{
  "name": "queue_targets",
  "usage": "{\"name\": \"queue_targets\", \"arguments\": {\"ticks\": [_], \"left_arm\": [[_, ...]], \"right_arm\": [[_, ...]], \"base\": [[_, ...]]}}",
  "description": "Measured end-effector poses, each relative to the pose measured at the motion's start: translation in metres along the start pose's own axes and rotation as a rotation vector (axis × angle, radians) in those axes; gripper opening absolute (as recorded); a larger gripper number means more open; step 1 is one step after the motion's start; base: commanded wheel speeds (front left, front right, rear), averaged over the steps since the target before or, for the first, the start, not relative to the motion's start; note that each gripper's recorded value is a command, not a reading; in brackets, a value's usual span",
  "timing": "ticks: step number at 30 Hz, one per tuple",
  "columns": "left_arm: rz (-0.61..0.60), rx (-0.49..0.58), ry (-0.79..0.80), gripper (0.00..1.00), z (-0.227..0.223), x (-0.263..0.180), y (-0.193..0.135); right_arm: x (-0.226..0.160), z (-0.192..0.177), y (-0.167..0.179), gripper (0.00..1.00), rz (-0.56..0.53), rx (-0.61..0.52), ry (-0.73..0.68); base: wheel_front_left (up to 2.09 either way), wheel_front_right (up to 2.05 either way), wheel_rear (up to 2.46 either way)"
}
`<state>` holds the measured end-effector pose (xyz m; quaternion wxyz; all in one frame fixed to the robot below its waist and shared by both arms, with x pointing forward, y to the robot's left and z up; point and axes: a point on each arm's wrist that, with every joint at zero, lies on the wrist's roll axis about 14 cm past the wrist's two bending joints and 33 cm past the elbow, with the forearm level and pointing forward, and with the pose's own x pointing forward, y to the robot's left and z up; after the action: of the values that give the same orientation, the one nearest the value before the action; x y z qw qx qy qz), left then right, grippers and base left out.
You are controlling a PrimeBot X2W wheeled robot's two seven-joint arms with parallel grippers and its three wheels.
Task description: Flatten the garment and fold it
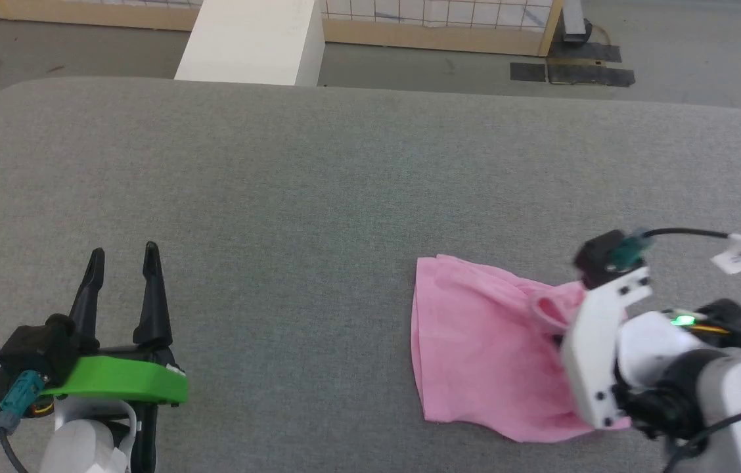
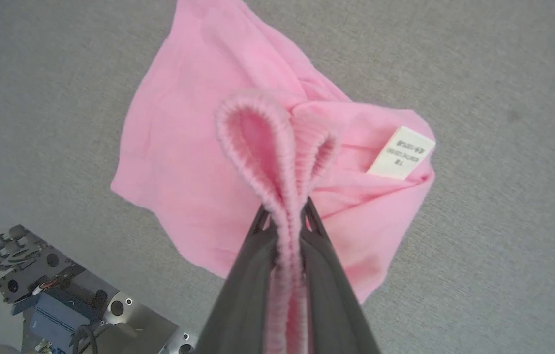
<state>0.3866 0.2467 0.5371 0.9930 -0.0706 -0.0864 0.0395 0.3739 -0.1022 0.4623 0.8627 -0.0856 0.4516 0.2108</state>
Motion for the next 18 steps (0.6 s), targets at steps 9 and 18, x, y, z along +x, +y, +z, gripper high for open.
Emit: {"name": "queue_targets", "arguments": {"ticks": [9,18], "left_arm": [[0.019,0.002,0.02,1.0,-0.005,-0.005,0.006],[0.036,-0.011,0.044,1.0,-0.013,-0.007,0.011]], "right_arm": [[0.04,0.029,0.053,0.0,0.126,-0.025,-0.078],[0.081,0.006,0.069,0.0,0.149,-0.089,0.028]], "base": [[0.0,0.0,0.0],[0.0,0.0,0.0]]}}
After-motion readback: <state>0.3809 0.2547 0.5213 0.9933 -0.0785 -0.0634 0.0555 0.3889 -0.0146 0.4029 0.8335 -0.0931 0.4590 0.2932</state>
